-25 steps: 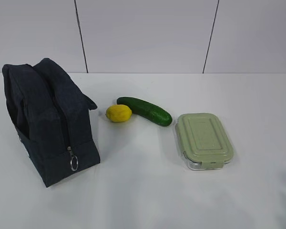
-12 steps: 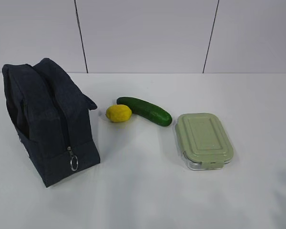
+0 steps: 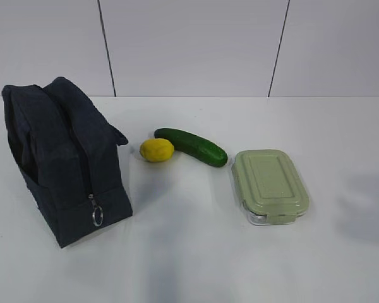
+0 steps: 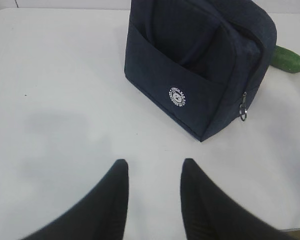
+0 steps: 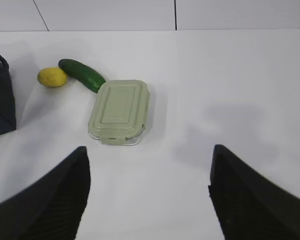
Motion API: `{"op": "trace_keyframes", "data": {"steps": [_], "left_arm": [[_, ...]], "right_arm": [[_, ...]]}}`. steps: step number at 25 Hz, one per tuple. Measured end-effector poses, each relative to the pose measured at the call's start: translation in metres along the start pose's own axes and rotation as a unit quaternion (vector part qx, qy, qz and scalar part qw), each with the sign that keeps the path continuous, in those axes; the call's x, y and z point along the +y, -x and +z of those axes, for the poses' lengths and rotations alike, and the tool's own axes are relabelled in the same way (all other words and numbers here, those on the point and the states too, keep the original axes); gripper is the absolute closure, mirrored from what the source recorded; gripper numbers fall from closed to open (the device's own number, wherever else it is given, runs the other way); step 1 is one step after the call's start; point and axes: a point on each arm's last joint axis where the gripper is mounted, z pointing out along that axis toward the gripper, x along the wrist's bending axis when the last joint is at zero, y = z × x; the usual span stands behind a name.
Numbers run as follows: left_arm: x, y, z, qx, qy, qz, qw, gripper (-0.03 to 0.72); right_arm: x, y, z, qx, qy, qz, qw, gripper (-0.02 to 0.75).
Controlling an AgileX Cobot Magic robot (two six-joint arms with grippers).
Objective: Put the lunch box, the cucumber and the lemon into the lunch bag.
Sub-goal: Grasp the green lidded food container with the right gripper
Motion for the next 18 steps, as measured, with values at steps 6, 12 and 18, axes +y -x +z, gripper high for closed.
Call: {"op": "trace_keyframes", "data": {"steps": [6, 12, 18], "left_arm": [[0.000, 0.000, 0.000, 0.000, 0.000, 0.000, 1.000, 0.447], [0.000, 0.000, 0.000, 0.000, 0.000, 0.000, 1.000, 0.447], [0.000, 0.000, 0.000, 0.000, 0.000, 0.000, 1.000, 0.447]], "right_arm": [[0.043, -0.003, 0.036, 0.031, -0.054, 0.036, 0.997, 0.158], [0.076, -0.005, 0.083, 0.062, -0.118, 0.083, 0.988, 0.158], [0.088, -0.001, 0.156, 0.071, -0.214, 0.125, 0.966, 0.158]]}}
